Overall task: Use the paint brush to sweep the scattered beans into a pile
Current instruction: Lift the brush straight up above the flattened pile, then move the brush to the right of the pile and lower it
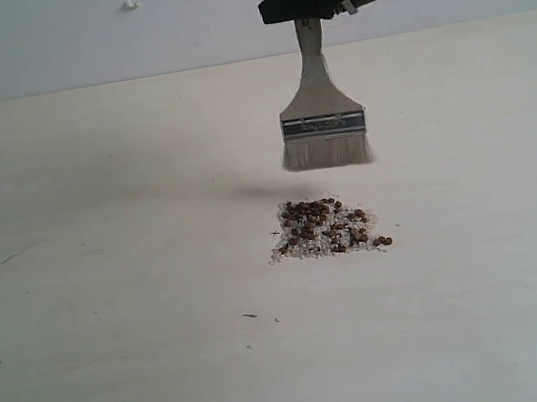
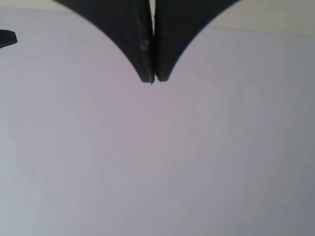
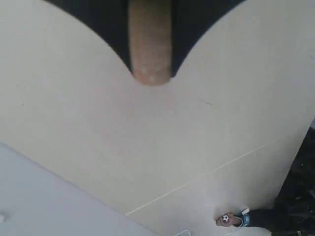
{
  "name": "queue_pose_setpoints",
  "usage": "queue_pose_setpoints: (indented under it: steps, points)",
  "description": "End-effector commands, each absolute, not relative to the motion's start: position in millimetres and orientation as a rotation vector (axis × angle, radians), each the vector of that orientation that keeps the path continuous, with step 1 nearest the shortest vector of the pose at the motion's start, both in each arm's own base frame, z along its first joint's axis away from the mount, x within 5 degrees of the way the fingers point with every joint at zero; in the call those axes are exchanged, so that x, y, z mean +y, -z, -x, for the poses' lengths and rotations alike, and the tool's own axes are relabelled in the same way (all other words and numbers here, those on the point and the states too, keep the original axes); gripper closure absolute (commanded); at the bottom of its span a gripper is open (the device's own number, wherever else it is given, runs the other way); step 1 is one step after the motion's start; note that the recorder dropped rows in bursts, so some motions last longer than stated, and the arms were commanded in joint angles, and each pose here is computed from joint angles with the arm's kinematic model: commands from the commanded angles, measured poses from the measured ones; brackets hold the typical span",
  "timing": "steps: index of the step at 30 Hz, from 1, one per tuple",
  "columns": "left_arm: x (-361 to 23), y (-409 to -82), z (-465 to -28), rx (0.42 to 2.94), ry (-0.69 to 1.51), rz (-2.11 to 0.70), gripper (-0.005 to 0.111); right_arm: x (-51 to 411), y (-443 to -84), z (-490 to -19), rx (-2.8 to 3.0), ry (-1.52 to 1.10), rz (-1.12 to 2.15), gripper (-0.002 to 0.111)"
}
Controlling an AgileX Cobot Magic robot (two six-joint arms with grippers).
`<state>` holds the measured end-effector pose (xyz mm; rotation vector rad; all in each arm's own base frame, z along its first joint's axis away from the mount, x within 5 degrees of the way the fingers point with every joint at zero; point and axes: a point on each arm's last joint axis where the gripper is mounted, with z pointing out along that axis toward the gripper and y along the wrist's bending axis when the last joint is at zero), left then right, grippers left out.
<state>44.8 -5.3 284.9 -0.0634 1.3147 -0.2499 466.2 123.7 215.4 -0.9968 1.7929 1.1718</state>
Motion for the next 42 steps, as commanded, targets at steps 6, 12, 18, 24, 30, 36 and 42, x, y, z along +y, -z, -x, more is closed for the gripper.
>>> queue_pose_setpoints:
  steps: [6,12,18,24,30,36,42]
  points:
    - [-5.5,-283.8,-45.1,1.317,0.255,0.065,0.107,94.2,-270.3,-445.6,1.870,-1.143,0.766,0.108]
    - [-5.5,-283.8,-45.1,1.317,0.255,0.065,0.107,68.6,-253.4,-409.1,2.014,-0.741,0.467,0.108]
    - [-5.5,-283.8,-45.1,1.317,0.255,0.065,0.107,53.1,-259.5,-344.9,1.774,-0.605,0.201,0.108]
    - [-5.5,-283.8,-45.1,1.317,0.255,0.065,0.107,44.9,-240.6,-281.5,1.655,-0.336,-0.015,0.108]
    - [-5.5,-283.8,-45.1,1.317,0.255,0.065,0.107,54.2,-213.6,-255.1,1.683,-0.258,-0.023,0.108]
    - [-5.5,-283.8,-45.1,1.317,0.255,0.065,0.107,65.3,-199.3,-241.2,1.586,-0.168,-0.113,0.108]
    - [-5.5,-283.8,-45.1,1.317,0.255,0.065,0.107,76.6,-181.1,-241.2,1.665,-0.128,-0.127,0.108]
